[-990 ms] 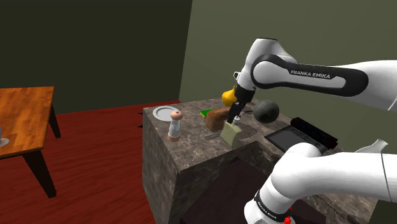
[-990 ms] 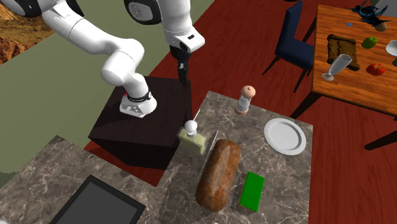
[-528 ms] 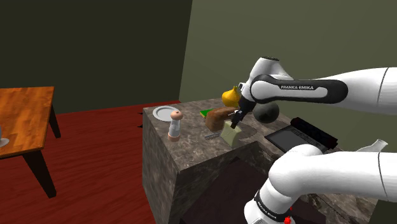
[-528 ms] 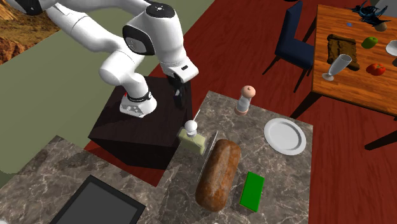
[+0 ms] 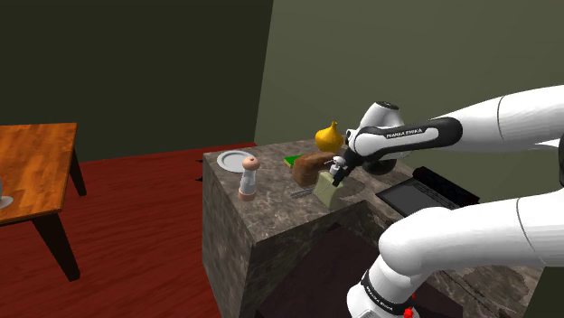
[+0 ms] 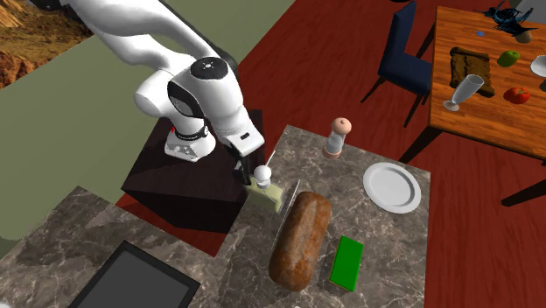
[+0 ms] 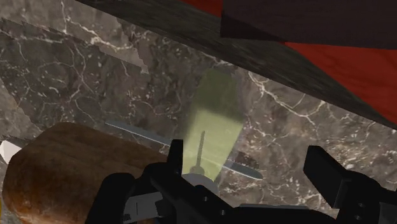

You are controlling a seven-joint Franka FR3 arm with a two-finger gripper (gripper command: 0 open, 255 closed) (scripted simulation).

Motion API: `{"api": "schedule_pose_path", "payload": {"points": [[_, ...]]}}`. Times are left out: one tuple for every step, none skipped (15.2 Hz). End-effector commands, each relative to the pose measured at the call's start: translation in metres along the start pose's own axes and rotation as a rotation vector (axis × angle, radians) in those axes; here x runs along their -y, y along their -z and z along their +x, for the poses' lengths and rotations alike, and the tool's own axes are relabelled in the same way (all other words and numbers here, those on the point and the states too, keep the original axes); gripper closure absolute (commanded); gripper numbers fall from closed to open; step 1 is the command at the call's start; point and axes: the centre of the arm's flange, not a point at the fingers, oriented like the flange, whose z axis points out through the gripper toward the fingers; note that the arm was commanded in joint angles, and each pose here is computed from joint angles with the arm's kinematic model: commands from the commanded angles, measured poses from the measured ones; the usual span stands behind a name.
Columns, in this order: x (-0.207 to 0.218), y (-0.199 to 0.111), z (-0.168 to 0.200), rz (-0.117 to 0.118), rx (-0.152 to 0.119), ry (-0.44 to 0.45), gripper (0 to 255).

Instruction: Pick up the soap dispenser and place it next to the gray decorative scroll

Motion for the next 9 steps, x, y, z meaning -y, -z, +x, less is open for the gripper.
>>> {"api": "schedule_pose_path", "payload": {"points": [[-0.016,-0.015,-0.007,-0.013,-0.013,-0.011,0],[-0.016,-0.02,-0.007,-0.013,-0.013,-0.011,0],[-0.016,-0.025,-0.007,-0.013,-0.013,-0.011,0],[-0.016,-0.031,-0.007,-0.013,-0.013,-0.011,0],[-0.016,-0.036,-0.007,-0.013,-0.013,-0.011,0],[-0.016,-0.041,-0.007,-0.013,-0.013,-0.011,0],[-0.016,-0.046,-0.006,-0.013,-0.013,-0.011,0],[-0.016,-0.052,-0.006,-0.013,-0.013,-0.011,0],[-0.016,-0.055,-0.006,-0.013,-0.013,-0.011,0]]}}
